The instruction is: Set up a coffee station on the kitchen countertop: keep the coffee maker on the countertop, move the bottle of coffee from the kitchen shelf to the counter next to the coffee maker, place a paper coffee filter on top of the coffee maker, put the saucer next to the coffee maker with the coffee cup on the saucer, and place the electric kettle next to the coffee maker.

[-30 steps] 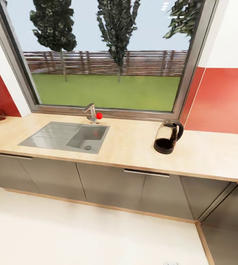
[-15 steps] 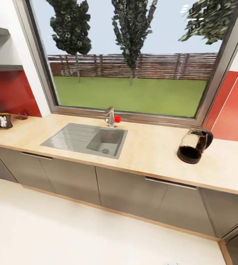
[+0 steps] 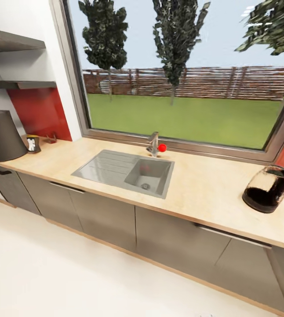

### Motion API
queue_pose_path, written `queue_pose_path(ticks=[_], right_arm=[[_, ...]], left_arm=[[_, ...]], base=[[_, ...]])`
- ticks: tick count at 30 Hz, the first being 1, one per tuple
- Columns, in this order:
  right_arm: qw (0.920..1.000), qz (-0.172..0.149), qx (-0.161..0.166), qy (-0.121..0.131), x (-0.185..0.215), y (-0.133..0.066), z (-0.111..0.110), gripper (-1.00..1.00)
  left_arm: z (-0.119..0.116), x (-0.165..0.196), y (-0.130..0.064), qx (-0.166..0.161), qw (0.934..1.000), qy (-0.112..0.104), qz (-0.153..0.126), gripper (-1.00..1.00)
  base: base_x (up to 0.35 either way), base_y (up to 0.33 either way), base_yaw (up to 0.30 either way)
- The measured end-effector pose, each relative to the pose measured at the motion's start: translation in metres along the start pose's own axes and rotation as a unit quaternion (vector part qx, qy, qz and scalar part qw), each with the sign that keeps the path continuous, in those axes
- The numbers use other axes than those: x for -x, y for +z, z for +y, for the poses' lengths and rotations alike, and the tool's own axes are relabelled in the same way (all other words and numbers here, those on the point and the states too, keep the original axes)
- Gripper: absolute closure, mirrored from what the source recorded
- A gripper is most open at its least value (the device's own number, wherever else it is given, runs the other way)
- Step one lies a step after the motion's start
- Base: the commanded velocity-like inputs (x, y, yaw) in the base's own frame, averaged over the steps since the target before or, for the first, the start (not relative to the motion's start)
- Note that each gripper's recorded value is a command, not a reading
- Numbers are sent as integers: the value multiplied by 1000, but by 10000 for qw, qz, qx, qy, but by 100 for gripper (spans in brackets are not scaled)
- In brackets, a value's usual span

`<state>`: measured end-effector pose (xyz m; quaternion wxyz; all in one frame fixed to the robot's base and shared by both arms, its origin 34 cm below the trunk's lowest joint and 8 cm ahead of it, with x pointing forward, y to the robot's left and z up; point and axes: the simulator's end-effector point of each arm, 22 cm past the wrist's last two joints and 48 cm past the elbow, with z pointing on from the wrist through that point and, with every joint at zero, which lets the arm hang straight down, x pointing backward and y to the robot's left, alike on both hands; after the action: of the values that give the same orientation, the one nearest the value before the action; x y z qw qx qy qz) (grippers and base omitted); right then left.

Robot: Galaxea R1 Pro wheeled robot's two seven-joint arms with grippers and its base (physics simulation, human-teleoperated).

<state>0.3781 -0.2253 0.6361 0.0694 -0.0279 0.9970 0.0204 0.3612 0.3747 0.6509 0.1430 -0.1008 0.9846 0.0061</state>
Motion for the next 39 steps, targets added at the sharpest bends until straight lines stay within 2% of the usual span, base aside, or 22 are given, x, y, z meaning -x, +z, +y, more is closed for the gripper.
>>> queue_pose_path(ticks=[16, 39], right_arm=[[10000, -69, -1, -3, 5, -3, 0, -100], [9999, -163, -6, -6, 13, -7, 0, -100]], left_arm=[[-1, 5, -2, -16, 10000, -3, -61, 100], [-2, 13, -5, -33, 9999, -7, -160, 100]], base=[[19, 23, 243], [166, 269, 246]])
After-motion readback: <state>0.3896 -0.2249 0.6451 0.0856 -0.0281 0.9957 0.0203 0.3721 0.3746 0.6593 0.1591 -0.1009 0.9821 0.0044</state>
